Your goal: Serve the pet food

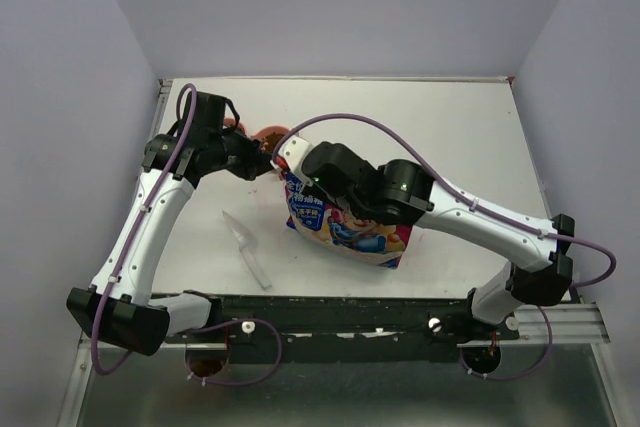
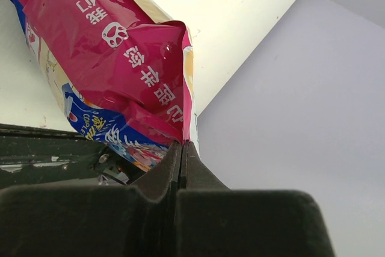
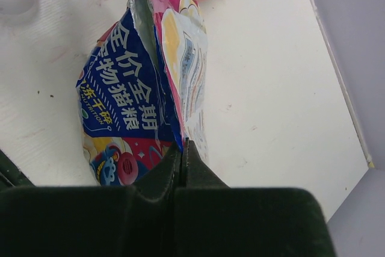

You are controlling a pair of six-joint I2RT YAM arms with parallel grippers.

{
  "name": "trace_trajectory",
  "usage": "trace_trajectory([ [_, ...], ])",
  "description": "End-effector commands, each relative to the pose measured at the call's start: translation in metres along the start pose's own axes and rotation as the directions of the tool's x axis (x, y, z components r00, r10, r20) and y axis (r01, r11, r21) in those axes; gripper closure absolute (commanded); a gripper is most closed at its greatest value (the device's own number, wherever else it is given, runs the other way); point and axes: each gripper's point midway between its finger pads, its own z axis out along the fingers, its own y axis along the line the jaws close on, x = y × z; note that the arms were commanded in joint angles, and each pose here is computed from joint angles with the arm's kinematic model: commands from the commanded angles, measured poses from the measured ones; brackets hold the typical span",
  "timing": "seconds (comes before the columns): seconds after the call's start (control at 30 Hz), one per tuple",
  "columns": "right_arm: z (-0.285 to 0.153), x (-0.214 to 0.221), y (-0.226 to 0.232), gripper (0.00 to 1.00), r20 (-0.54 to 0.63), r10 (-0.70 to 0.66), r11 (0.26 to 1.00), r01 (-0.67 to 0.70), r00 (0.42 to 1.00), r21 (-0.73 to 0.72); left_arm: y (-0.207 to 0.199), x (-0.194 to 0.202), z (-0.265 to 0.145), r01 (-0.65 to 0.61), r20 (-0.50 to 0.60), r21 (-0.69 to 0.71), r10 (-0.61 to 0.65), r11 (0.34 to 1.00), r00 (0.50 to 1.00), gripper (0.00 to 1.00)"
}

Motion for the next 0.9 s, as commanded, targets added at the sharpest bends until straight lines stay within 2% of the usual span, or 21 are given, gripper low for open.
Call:
trace_trajectory([
  [0.0, -0.011, -0.001, -0.014, 1.0, 0.029, 0.042, 0.999, -0.041, 0.999, -0.018, -0.024, 0.004, -0.022, -0.032, 0.018, 0.118, 0.03, 0.992, 0.999, 1.0],
  [0.1, -0.012, 0.0, -0.015, 1.0, 0.04, 0.092, 0.993, -0.088, 0.995, -0.08, -0.025, 0.003, -0.022, -0.032, 0.018, 0.12, 0.03, 0.992, 0.999, 1.0],
  [0.2, -0.011, 0.009, -0.016, 0.99, 0.012, 0.088, 0.993, -0.087, 0.996, -0.083, -0.028, 0.004, -0.024, -0.038, 0.02, 0.125, 0.036, 0.991, 0.999, 1.0],
  [0.3, -0.012, 0.016, -0.016, 0.82, 0.005, 0.084, 0.994, -0.083, 0.996, -0.074, -0.029, 0.004, -0.025, -0.039, 0.017, 0.128, 0.037, 0.991, 0.999, 1.0],
  [0.43, -0.01, 0.02, -0.02, 0.67, -0.011, 0.084, 0.995, -0.084, 0.996, -0.046, -0.03, 0.004, -0.024, -0.04, 0.014, 0.128, 0.038, 0.991, 0.999, 1.0],
  [0.87, -0.011, 0.037, -0.022, 0.67, -0.045, 0.069, 0.997, -0.07, 0.997, -0.019, -0.034, 0.004, -0.023, -0.047, 0.009, 0.129, 0.046, 0.991, 0.999, 1.0],
])
